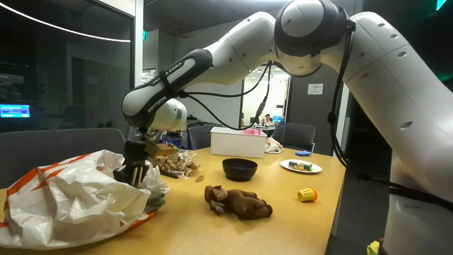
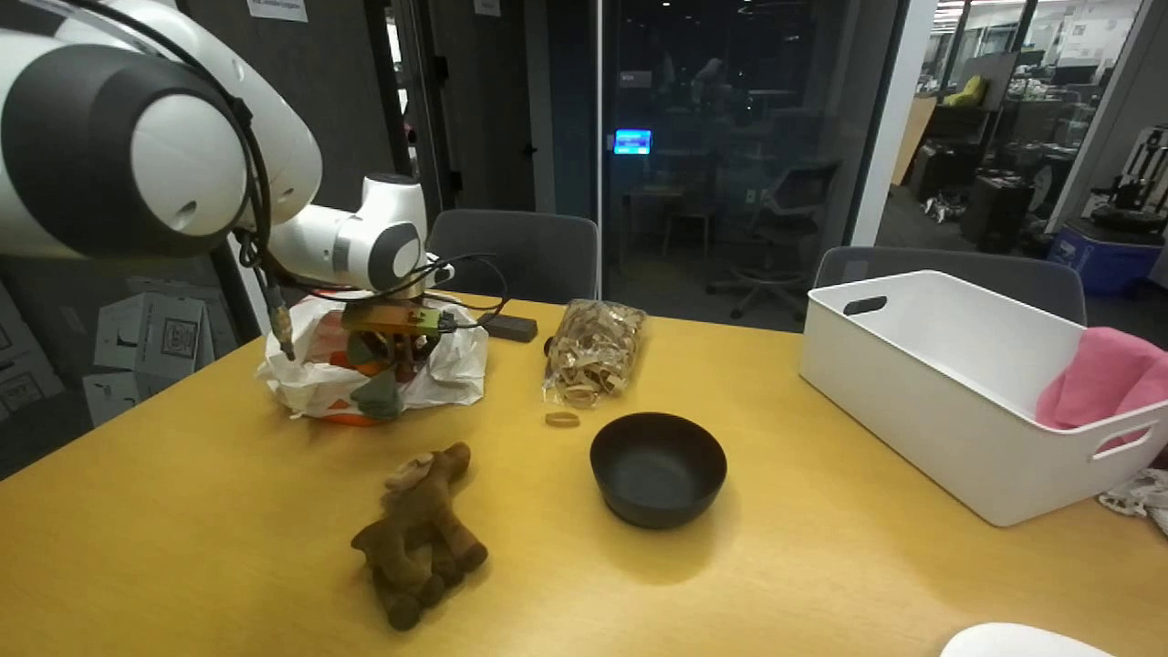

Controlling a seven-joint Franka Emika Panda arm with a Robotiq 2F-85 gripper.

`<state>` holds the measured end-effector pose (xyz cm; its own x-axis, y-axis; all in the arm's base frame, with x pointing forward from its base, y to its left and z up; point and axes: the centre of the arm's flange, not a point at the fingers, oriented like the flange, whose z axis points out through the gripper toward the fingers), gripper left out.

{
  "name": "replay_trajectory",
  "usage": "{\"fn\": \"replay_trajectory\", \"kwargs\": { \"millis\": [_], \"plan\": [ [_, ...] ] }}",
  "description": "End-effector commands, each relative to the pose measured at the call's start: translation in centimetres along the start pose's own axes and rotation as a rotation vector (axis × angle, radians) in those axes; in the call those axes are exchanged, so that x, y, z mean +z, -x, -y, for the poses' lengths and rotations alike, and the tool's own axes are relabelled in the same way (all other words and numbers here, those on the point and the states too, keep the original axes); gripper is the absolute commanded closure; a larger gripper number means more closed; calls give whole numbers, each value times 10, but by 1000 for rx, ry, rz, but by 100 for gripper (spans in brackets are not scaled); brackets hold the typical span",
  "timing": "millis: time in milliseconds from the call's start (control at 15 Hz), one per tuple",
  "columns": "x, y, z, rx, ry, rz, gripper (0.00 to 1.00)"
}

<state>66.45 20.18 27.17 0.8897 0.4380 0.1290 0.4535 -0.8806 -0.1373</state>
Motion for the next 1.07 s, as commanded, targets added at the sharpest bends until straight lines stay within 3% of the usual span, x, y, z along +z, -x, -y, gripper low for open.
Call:
{"fn": "replay_trajectory", "kwargs": {
  "millis": [0, 67, 333, 733, 1000],
  "plan": [
    [-25, 22, -34, 144, 58, 73, 93],
    [-29, 31, -45, 199, 68, 102, 97],
    [-61, 56, -74, 350, 80, 164, 94],
    [-142, 62, -54, 408, -70, 117, 95],
    [-194, 107, -44, 505, -109, 183, 96]
  ]
}}
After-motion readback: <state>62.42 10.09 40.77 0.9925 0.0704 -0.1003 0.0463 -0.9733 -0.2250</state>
